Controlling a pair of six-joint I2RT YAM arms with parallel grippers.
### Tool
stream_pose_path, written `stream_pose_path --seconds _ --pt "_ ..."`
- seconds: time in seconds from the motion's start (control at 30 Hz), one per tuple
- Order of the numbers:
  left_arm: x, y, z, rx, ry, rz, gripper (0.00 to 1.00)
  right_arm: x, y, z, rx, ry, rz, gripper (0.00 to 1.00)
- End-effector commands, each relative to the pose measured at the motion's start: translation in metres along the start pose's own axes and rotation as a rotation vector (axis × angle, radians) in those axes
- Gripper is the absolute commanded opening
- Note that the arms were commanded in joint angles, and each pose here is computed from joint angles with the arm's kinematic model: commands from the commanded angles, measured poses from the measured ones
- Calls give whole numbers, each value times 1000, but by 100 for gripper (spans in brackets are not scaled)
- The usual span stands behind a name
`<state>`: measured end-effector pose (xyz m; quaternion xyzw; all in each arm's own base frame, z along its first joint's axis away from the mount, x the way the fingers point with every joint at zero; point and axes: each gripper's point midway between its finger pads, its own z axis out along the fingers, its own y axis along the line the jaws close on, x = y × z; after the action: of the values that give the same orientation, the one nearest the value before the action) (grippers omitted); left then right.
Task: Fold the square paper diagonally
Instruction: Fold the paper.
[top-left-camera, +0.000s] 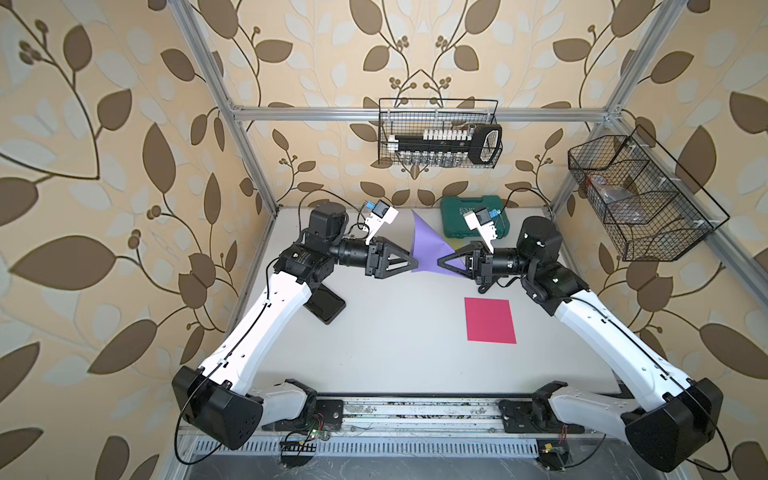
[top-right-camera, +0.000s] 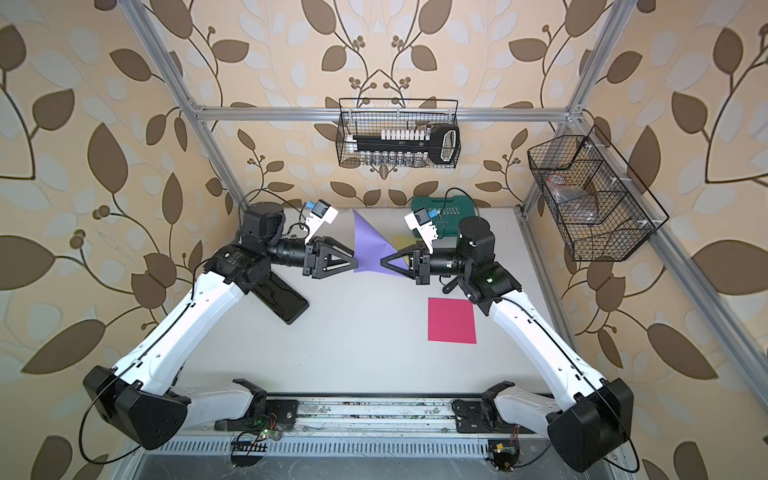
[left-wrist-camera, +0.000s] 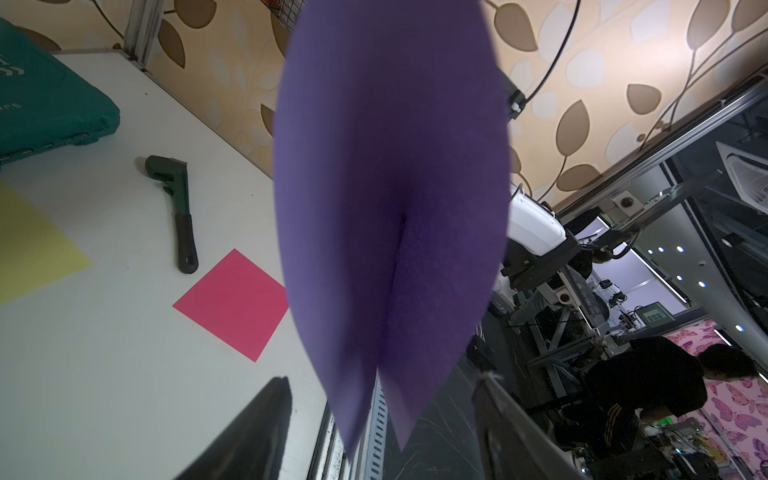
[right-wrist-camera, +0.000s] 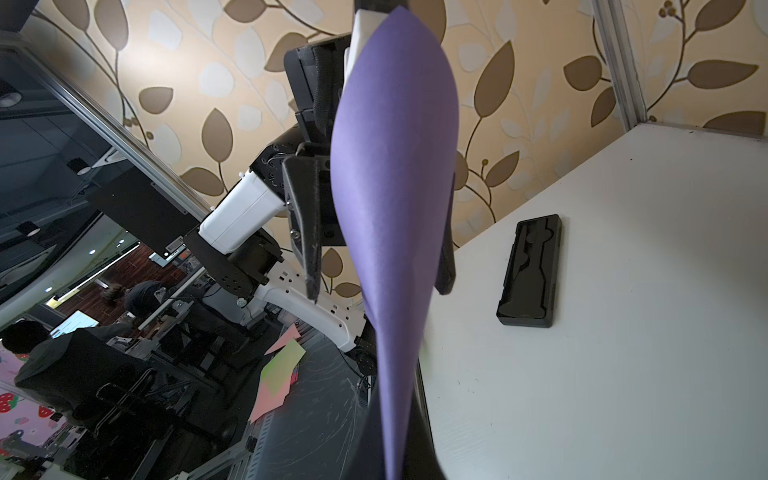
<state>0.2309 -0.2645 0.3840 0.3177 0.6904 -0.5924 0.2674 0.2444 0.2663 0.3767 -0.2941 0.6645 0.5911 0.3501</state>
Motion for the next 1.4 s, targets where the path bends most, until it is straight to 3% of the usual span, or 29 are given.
stream_pose_path --seconds 0.0,0.33,0.6,0.67,0.73,0.8,1.0,1.2,1.37 --pt "-11 -15 0 15 -18 70 61 -7 5 -1 16 -34 -69 5" --pt "-9 -16 2 20 -14 77 22 -11 6 -3 46 -76 -109 7" --pt "-10 -14 3 1 -15 80 12 -8 5 -2 51 -75 -105 8" --pt "-10 -13 2 -14 -17 87 5 -7 4 -2 55 -74 -103 12" --pt "-10 -12 2 -21 -16 88 0 -6 5 -2 55 -67 -101 25" --pt "-10 -12 2 -18 -14 92 0 -4 5 -3 59 -50 -99 36" --pt "-5 -19 2 18 13 128 0 0 15 -3 18 -13 -113 48" --pt "5 -26 2 71 46 192 0 -3 18 0 -27 22 -74 47" --pt "11 -20 3 62 63 237 0 -7 19 1 -58 39 -40 38"
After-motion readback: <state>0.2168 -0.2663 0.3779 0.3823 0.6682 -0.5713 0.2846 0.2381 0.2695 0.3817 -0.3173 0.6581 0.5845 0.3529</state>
